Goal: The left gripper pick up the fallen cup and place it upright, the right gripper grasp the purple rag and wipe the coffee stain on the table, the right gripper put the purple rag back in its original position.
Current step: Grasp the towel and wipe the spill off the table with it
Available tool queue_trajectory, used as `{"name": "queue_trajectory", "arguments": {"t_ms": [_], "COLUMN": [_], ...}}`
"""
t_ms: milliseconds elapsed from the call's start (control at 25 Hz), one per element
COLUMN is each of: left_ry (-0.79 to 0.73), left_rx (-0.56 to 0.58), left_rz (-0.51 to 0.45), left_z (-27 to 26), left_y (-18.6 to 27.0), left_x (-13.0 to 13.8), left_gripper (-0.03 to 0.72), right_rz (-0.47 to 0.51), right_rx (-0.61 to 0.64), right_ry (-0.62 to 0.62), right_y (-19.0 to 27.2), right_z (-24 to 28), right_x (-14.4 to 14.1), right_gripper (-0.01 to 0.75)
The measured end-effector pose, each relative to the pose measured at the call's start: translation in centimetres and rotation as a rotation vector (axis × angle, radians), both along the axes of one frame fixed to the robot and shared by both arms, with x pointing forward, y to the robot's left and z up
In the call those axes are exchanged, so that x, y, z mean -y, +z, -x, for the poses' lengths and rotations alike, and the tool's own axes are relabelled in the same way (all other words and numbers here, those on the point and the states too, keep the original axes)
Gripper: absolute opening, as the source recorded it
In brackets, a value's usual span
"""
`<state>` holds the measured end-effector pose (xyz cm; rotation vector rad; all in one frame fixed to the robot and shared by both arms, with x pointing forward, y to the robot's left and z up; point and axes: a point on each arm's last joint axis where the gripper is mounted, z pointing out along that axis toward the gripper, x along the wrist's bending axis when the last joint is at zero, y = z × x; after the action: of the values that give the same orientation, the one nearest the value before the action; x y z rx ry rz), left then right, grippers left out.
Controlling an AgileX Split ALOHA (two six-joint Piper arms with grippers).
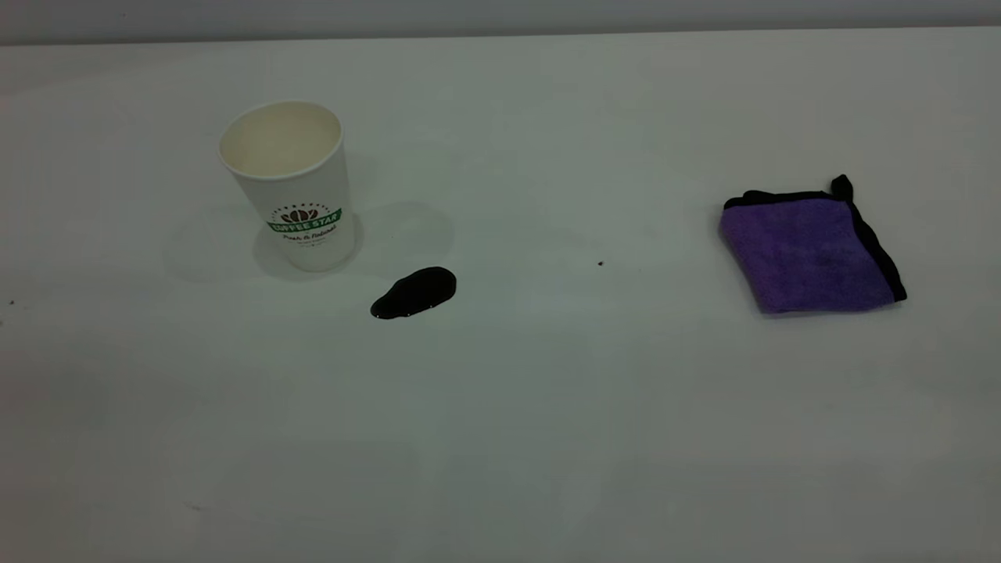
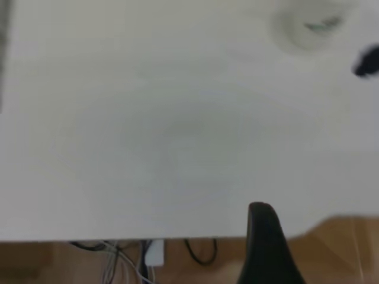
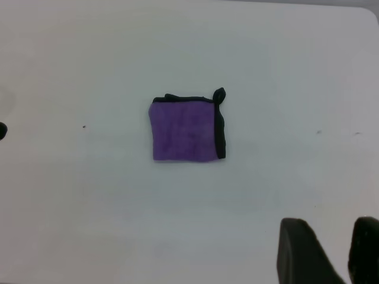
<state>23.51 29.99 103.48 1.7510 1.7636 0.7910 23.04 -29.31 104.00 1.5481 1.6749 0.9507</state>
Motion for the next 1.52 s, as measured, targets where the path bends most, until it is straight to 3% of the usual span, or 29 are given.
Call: {"name": "queue_trajectory", "arguments": {"t_ms": [160, 720, 880, 1200, 1520], "left_ry": [0.042, 0.039, 0.039, 0.039, 0.039], "left_rx": [0.086, 0.094, 0.094, 0.094, 0.094], "left_rz": [-0.008, -0.009, -0.009, -0.009, -0.009], "left_z": [1.2, 1.3, 1.3, 1.3, 1.3], "left_y": [-0.1, -0.1, -0.1, -0.1, -0.1], "left_x": [0.2, 0.2, 0.2, 0.2, 0.2], "left_gripper": [0.502, 0.501, 0.501, 0.501, 0.501], "right_rz": [0.000, -0.055, -0.082, -0.068, -0.085], "right_rx": [0.000, 0.043, 0.043, -0.026, -0.268], "right_ry": [0.000, 0.036, 0.078, 0.197, 0.309], "right_y": [0.0, 0.6, 1.7, 2.3, -0.7], "right_z": [0.0, 0.0, -1.7, -10.1, -20.3], "right_x": [0.0, -0.5, -1.0, -2.0, -3.0], "right_gripper": [0.241, 0.247, 0.319, 0.596, 0.614]}}
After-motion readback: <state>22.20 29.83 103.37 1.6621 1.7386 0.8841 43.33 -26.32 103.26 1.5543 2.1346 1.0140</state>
